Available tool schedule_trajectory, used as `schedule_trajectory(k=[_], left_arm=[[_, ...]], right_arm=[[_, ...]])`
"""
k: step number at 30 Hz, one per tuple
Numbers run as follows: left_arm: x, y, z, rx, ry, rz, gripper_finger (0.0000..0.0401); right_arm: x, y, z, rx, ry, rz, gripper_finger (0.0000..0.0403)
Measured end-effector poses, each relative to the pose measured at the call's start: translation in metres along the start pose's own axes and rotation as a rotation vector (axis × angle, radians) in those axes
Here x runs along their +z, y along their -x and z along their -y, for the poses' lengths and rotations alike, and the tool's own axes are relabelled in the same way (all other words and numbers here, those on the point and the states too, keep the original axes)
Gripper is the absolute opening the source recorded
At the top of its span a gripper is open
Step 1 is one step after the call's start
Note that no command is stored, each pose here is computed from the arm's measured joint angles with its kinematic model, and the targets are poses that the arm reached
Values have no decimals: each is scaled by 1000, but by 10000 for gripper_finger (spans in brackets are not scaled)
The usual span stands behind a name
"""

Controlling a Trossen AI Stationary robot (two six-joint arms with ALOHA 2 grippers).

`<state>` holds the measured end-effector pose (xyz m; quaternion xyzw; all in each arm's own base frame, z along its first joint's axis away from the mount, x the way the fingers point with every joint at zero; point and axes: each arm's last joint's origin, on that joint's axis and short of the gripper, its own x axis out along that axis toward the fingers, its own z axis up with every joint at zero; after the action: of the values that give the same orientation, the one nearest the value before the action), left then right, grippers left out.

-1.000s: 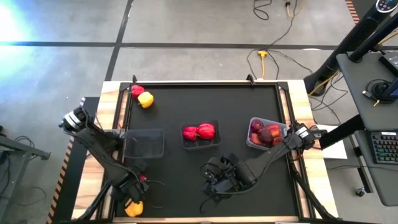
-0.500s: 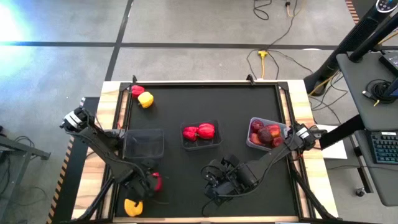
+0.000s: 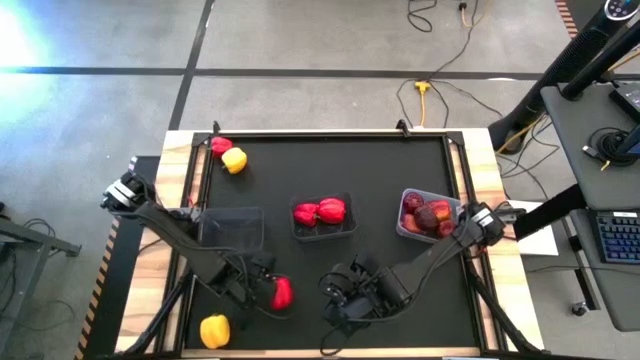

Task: Sort produce into baskets
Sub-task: Put the red bell pepper into the right black bin

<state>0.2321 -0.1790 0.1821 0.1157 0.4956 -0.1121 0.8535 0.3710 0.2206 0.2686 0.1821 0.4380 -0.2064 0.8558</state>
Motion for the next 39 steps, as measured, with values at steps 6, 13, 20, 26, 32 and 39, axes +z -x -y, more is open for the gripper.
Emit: schedule_trajectory(k=[6,13,20,26,32,39], left_arm=[[18,-10,1,13,-135,27,340],[42,-20,7,21,-494,26,370],[58,-31,-1,24,-773,-31,369],[76,-41,2,-37,-946,-18,369],[87,-51,3,-63,-997,-46,369],[88,-59,0,-140,-972,-49,366]], right_arm=[[-19,-8,-11,18,-7,-66,377],[-45,-7,-16,-9,-131,-31,377],[-81,-7,-17,-37,-267,-58,377],[-105,-8,-16,-62,-368,-69,377],[-113,-12,-14,-70,-402,-70,377],[-115,-15,-12,-68,-366,-67,377]])
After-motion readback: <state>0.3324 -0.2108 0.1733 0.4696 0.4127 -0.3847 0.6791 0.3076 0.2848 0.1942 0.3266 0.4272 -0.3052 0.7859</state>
